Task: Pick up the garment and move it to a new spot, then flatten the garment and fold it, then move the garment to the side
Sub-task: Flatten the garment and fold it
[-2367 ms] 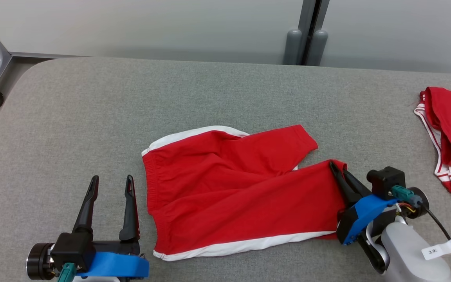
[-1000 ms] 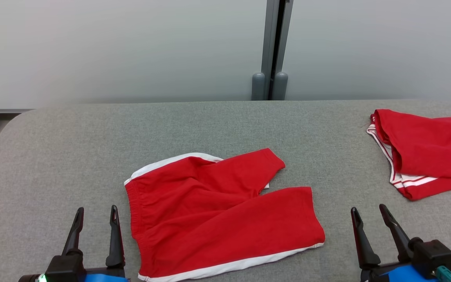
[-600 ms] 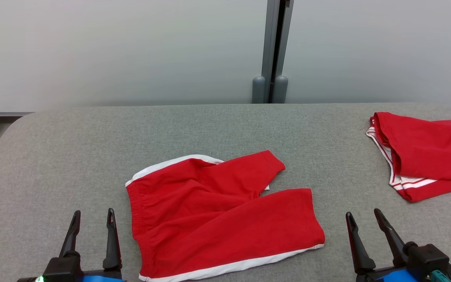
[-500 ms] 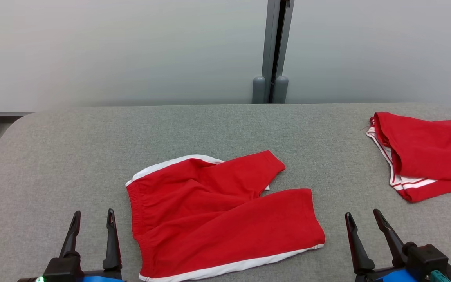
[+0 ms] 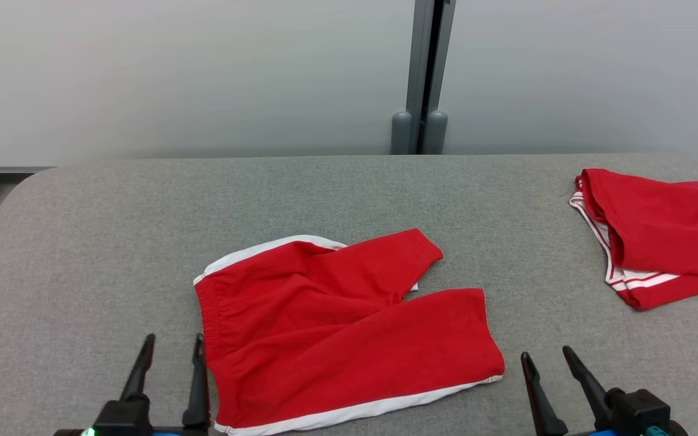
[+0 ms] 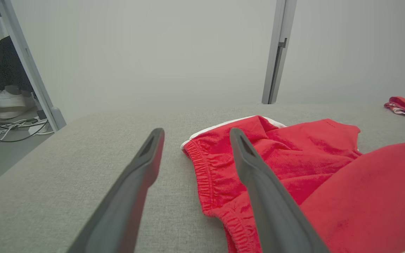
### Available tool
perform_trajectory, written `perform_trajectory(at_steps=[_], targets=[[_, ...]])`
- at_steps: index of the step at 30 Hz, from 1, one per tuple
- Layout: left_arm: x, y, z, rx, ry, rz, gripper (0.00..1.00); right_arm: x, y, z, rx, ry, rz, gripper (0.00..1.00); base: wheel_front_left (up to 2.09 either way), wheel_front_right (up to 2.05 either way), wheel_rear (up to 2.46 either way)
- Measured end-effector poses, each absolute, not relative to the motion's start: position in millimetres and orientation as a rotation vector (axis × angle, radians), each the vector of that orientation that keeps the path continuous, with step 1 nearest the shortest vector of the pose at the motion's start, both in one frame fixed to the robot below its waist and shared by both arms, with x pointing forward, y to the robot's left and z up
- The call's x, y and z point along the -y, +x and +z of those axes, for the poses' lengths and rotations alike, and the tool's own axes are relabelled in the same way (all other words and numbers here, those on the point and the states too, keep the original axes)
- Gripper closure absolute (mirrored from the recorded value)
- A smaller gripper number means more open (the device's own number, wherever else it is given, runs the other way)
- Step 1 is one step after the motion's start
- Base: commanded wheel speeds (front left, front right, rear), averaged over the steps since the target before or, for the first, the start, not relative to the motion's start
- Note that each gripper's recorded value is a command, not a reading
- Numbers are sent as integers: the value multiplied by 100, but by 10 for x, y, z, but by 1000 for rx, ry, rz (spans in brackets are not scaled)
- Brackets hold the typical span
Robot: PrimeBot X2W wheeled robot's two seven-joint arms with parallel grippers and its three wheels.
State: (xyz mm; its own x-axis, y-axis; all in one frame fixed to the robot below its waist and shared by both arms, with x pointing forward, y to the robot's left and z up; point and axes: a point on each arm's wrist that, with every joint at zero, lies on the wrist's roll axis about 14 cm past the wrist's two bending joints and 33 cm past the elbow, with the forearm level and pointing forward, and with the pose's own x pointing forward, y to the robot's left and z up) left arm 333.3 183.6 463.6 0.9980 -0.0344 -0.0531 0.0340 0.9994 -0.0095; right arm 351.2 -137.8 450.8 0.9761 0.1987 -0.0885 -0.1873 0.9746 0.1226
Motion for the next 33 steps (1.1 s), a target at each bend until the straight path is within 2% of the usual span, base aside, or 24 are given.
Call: perform_trajectory(at_steps=[12, 22, 33], targets=[[-1543, 3135, 4083, -241, -11, -148, 0, 1250, 3478, 3998, -281, 47, 299, 0, 0, 0, 0], [-1469, 2942, 3727, -372, -18, -181, 0, 1075, 3581, 3814, -355, 5, 403, 0, 0, 0, 0], [-1475, 2952, 3625, -411, -16, -190, 0, 937, 3615, 3751, -384, -16, 486, 0, 0, 0, 0]])
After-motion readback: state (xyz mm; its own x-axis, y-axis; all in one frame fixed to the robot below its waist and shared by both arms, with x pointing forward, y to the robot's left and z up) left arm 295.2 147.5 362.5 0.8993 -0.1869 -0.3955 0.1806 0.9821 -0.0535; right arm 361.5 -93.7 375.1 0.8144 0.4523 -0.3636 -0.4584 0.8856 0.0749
